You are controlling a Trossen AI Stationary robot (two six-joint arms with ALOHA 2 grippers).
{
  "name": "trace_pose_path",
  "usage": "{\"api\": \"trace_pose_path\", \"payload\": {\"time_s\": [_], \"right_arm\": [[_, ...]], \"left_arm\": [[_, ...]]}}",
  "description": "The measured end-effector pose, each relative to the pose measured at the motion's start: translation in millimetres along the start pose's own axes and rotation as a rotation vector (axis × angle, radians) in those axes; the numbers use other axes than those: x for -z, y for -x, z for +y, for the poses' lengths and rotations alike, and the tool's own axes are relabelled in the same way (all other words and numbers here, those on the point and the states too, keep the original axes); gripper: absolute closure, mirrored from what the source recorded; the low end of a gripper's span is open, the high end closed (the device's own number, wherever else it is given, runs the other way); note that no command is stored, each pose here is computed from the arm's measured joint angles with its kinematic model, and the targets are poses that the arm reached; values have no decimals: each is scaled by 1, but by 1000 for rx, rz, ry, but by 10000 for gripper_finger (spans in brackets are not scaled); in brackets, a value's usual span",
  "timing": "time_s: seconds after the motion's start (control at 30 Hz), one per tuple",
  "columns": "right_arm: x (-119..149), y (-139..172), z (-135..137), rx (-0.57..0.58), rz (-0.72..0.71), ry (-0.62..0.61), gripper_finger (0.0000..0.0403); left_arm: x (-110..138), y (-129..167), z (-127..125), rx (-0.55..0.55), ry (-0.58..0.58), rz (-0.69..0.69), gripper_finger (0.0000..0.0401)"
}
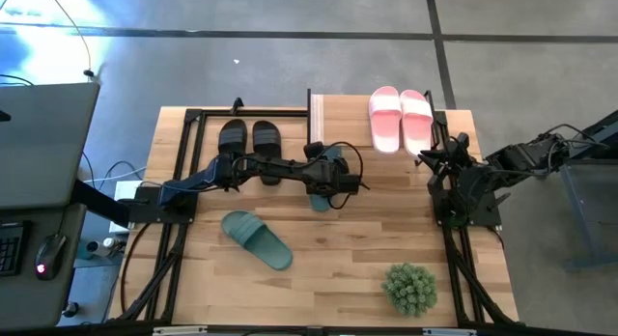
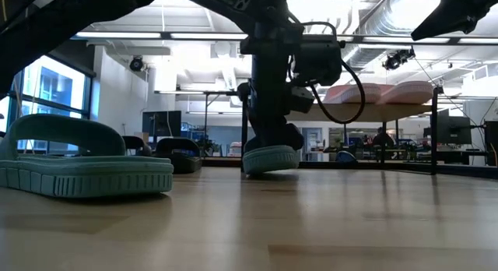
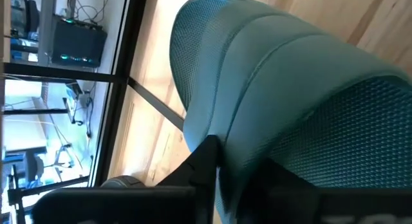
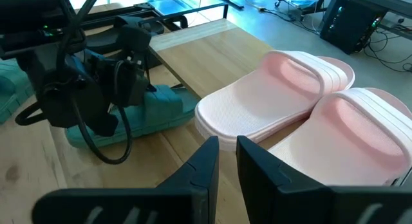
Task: Pick and place slides into the shelf
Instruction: Put the bottom green slipper under the shelf
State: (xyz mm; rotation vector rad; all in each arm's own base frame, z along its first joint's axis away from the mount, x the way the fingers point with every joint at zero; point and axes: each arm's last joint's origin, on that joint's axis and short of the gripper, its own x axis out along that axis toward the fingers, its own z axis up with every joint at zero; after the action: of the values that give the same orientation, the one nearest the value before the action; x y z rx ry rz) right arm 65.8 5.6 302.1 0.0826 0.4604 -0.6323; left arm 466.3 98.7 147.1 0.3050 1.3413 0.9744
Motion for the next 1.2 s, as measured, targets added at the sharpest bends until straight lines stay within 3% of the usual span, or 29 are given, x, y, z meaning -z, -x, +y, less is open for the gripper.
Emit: {"api": "trace_pose_path", "payload": {"time_s": [0.57,0.7,0.93,1.2], "right_arm": [[0,0,0,0,0,0,355],[0,0,0,0,0,0,355],[0,0,0,-4,3,0,355],[0,0,0,-4,3,0,355]], "left_arm": [[0,2,-1,86,-27,18,235],[-6,14,7,155,-18,27,215],[-12,33,18,312,3,61,202],[-6,65,16,351,-50,100,213]]}}
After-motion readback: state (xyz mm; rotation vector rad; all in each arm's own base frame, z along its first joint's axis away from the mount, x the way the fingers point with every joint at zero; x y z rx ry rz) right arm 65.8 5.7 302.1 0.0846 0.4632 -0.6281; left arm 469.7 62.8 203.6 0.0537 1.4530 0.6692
